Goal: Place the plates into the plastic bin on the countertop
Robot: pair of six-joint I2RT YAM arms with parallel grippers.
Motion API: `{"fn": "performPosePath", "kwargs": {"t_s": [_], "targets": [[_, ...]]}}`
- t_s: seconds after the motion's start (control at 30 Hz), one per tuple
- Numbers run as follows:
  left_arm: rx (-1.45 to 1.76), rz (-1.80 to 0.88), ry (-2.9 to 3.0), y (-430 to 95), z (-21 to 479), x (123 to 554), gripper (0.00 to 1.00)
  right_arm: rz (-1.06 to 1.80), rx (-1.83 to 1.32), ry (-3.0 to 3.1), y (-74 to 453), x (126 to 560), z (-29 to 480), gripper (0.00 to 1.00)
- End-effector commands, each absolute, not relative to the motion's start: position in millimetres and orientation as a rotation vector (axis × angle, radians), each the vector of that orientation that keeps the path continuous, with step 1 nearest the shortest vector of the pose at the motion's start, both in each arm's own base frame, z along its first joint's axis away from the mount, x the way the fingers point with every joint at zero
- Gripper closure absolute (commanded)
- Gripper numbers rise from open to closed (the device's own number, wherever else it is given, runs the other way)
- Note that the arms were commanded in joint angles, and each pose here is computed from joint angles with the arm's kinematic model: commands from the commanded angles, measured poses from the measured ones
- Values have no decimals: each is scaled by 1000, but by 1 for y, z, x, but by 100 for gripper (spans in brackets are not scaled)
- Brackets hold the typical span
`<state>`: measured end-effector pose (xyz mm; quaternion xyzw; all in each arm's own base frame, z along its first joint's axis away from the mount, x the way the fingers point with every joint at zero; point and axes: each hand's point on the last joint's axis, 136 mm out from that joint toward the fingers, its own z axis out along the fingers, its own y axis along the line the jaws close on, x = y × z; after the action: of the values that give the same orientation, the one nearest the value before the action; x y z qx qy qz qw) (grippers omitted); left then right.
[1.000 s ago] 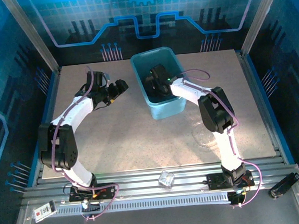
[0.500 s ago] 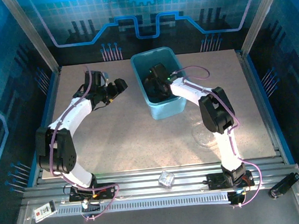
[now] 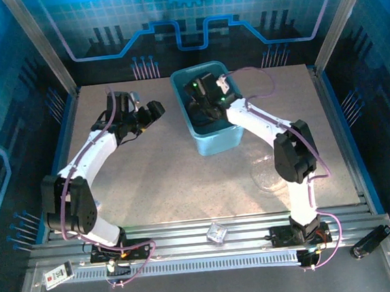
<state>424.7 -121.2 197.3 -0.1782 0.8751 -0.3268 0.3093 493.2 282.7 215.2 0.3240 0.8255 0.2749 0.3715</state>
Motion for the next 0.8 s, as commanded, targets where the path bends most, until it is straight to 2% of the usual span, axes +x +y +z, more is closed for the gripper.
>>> {"fn": "performPosePath", "kwargs": {"t_s": [0.0, 0.2, 0.4, 0.6, 0.77], "targets": [[-412, -857, 2317, -127, 204, 410, 12, 656, 598, 2028, 284, 481, 280, 0], [-367, -854, 2303, -136, 212, 398, 12, 650, 448, 1970, 266, 442, 322, 0], [-333, -850, 2287, -145, 217, 382, 12, 566, 457, 1930, 212, 387, 338, 0], [-322, -853, 2278, -154, 216, 369, 12, 433, 612, 1934, 141, 324, 307, 1], [-318, -849, 2272, -161, 216, 358, 12, 313, 832, 2016, 83, 269, 243, 10]]}}
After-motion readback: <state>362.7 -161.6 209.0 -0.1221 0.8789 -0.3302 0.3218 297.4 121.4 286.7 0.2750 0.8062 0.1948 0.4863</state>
